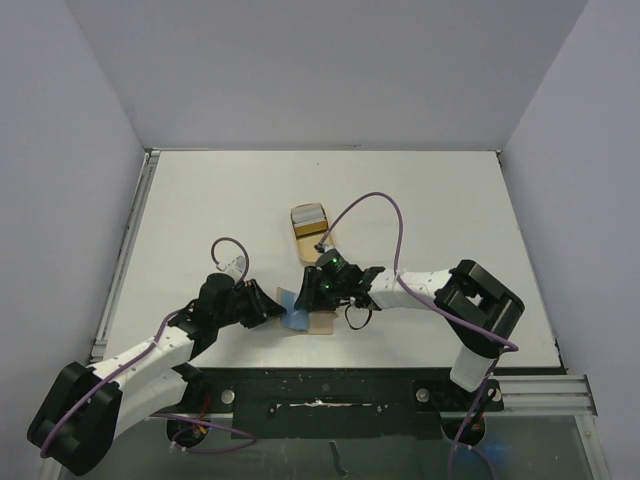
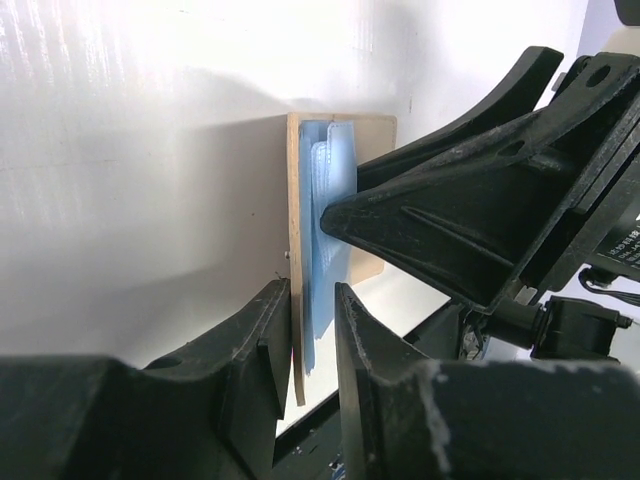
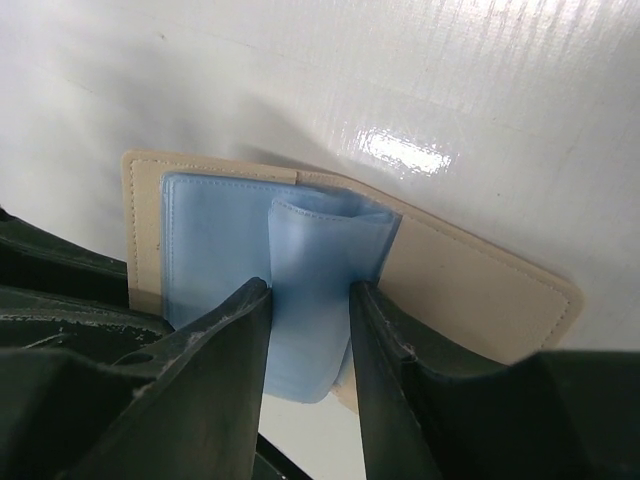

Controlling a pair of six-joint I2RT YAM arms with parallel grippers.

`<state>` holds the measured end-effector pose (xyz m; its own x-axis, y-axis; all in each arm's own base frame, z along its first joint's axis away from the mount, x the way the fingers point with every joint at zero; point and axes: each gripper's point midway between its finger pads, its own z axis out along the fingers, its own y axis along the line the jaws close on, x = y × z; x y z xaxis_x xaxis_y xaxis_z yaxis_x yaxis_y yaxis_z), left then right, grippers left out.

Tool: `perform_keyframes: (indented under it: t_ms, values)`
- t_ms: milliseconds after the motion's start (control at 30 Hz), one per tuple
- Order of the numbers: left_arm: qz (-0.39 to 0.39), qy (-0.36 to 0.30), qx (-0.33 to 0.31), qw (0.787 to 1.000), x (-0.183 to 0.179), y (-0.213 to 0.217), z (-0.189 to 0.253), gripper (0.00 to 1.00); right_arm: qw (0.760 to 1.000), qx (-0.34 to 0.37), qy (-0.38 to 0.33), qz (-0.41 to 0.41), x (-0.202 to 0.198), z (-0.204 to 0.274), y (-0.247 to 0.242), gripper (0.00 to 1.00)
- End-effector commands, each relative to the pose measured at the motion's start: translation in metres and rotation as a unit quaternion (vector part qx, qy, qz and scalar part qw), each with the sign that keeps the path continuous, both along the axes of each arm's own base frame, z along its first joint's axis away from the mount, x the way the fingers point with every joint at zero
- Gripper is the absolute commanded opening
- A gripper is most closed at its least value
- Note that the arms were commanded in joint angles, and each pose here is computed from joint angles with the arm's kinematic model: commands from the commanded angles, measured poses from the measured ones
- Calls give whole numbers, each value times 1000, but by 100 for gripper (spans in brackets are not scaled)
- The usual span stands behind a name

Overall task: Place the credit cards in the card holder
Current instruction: Open the card holder at the center of the board.

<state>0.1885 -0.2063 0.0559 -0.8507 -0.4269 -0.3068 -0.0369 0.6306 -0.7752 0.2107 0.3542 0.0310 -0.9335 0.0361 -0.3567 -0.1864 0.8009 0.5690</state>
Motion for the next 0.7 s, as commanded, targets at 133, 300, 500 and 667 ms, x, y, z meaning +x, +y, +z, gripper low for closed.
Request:
perform_keyframes:
  t_ms: [133, 300, 500, 667]
  values:
    - [2, -41, -6, 999, 19, -7, 21, 13, 1000, -13, -21, -9, 5, 5, -12, 35]
    - [1, -41, -9, 999, 18, -7, 20, 0, 999, -23, -26, -12, 5, 6, -17, 35]
    - [-4, -53, -20, 998, 20, -10, 34, 0, 994, -88, -44, -47, 5, 13, -50, 37]
    - [-10, -66, -32, 997, 23, -15, 49, 0, 986, -124, -62, -87, 1, 33, -86, 37]
